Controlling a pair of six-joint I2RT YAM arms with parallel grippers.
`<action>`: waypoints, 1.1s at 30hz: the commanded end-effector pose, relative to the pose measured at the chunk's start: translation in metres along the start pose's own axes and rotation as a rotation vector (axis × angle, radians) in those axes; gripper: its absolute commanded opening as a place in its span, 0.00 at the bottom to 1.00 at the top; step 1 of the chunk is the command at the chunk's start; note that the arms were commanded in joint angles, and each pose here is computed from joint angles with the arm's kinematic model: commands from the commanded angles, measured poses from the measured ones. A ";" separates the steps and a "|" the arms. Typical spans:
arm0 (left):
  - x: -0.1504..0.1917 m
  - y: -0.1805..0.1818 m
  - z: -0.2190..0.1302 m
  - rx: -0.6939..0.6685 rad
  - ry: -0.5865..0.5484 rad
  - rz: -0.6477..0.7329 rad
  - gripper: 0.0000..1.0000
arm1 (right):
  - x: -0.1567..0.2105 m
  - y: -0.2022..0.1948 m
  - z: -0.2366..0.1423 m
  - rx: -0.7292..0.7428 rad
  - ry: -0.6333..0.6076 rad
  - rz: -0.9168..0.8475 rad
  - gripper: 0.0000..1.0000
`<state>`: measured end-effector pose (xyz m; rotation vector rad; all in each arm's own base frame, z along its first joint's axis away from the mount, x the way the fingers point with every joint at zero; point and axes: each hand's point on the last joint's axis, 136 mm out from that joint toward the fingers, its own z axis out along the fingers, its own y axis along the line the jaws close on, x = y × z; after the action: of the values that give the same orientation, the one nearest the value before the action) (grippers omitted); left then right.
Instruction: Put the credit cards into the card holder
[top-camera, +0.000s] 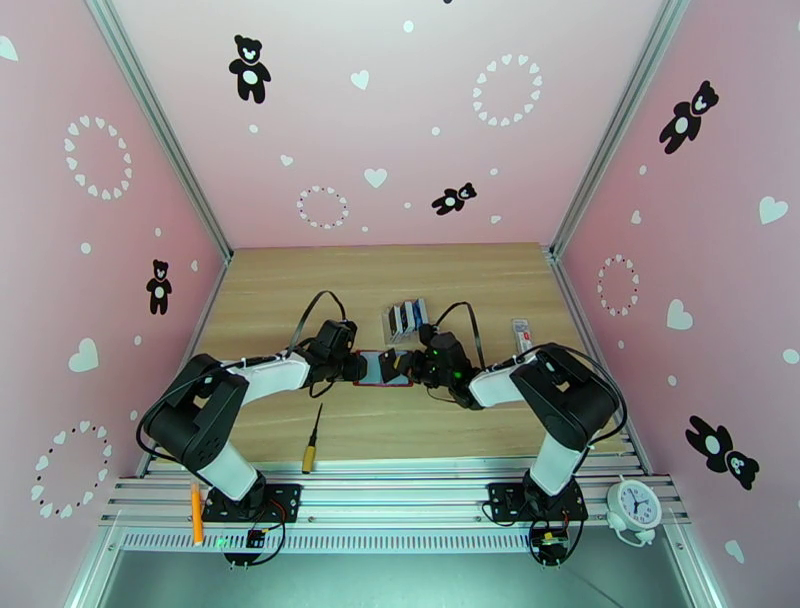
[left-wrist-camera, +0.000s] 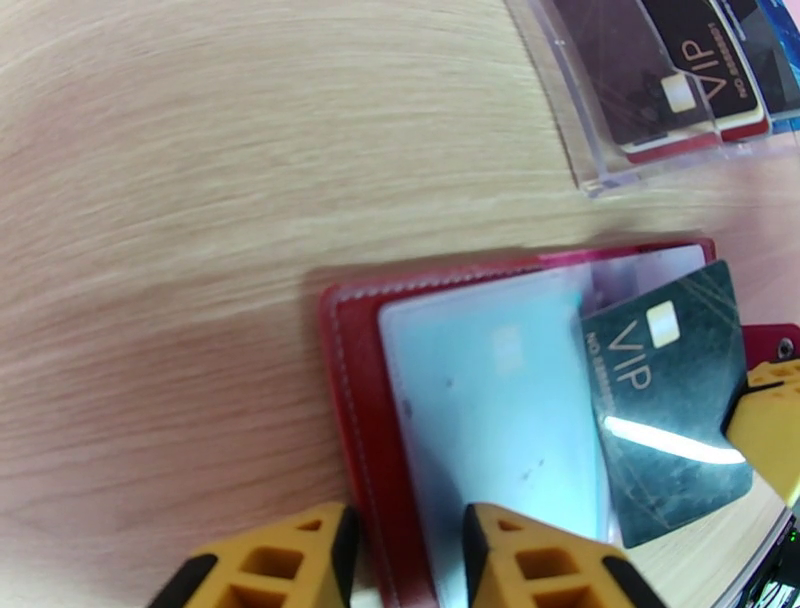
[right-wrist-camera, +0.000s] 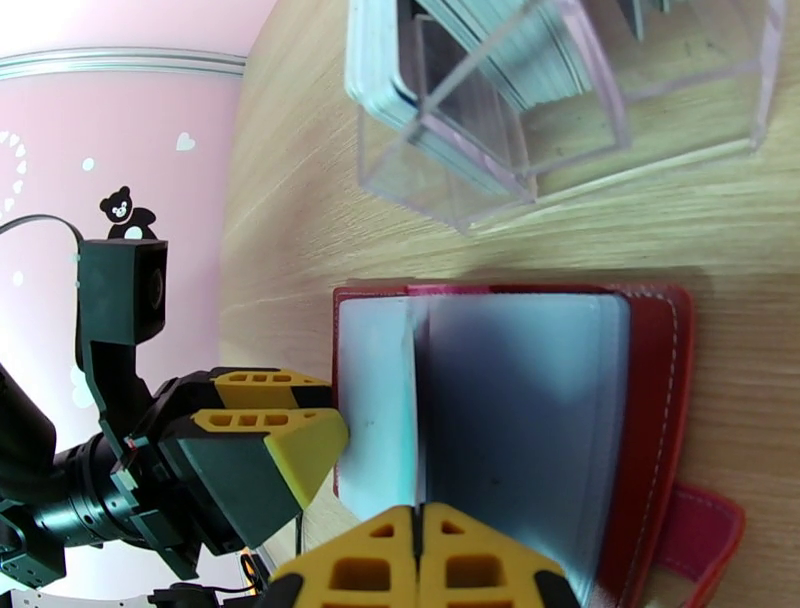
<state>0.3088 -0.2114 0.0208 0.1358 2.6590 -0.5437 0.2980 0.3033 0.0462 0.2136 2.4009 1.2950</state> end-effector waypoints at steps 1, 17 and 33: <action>0.009 0.000 0.007 -0.003 0.042 -0.004 0.34 | 0.005 -0.004 0.002 0.001 0.003 0.006 0.00; 0.011 -0.001 0.009 0.006 0.053 -0.010 0.19 | 0.006 -0.022 0.001 0.057 -0.020 0.029 0.09; 0.012 -0.002 0.010 0.012 0.060 -0.012 0.19 | 0.009 -0.031 0.004 0.144 0.013 0.008 0.14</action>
<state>0.3101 -0.2131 0.0182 0.1324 2.6639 -0.5490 0.2976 0.2961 0.0295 0.2598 2.4449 1.2118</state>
